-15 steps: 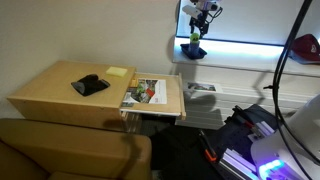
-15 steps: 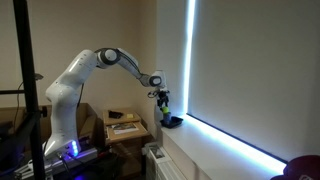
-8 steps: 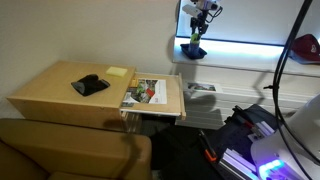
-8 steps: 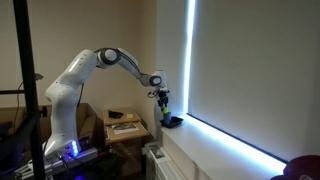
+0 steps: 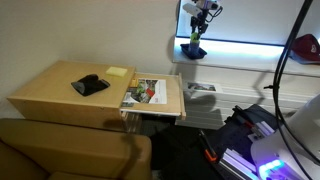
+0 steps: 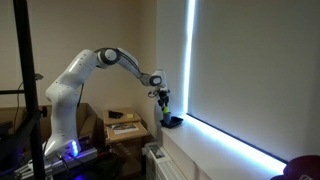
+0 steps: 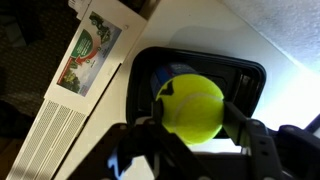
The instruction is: Put the yellow ball on top of the can on the window sill, place the yellow ball on the nightstand
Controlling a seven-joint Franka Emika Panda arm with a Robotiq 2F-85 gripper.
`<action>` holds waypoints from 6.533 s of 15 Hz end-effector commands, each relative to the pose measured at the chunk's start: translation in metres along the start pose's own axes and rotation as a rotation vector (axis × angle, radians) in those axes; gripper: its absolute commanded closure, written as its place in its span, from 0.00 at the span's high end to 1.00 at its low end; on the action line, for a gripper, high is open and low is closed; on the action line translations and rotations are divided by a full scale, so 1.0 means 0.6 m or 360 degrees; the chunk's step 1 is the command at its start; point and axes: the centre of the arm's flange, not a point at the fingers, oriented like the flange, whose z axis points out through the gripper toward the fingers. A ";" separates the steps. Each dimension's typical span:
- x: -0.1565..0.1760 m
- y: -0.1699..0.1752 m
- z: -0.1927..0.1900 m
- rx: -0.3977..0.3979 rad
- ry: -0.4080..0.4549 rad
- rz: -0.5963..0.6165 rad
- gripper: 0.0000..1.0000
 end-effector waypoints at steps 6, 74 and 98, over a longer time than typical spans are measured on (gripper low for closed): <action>0.037 -0.001 -0.120 0.0092 -0.0093 0.0043 0.37; -0.413 0.146 0.251 -0.0353 -0.0028 -0.0860 0.37; -0.390 0.175 0.205 -0.0354 -0.0173 -0.0871 1.00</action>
